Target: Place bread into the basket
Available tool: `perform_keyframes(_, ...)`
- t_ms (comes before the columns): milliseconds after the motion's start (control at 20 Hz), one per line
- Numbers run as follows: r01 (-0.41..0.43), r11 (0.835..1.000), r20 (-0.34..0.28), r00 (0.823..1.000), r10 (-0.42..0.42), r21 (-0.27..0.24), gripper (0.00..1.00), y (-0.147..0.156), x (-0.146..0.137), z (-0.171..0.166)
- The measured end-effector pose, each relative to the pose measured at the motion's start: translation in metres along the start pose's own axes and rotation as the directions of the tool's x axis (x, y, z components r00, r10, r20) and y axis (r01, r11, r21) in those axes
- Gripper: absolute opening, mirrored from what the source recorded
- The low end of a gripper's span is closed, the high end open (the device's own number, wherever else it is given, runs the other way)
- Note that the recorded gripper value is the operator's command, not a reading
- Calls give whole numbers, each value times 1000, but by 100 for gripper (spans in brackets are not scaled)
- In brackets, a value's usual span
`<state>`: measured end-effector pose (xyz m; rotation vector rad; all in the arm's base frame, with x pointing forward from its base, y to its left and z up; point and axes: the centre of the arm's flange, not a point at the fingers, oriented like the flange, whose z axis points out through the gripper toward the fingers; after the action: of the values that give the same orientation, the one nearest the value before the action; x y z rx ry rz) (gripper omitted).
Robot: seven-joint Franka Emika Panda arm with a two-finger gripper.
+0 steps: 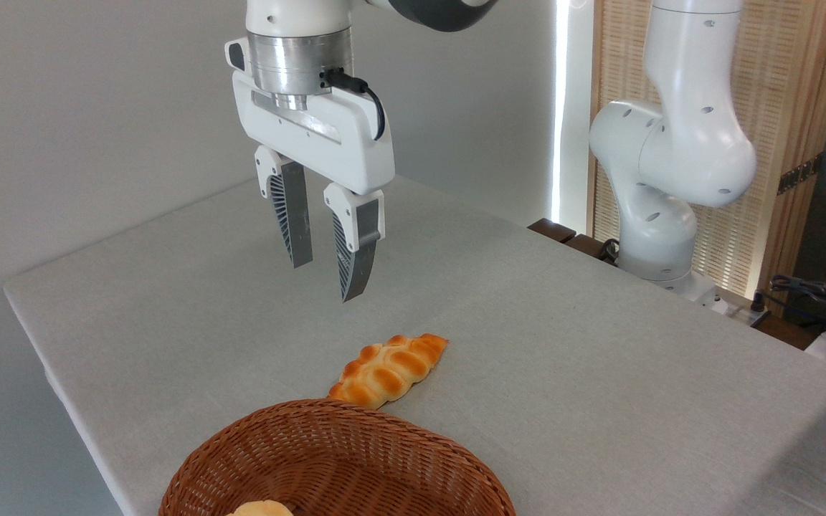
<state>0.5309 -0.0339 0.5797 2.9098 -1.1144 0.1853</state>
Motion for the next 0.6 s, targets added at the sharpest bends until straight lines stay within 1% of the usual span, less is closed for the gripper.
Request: perform_keyframes(600,-2,1000,1,1000,2,7,100,1,1,-2)
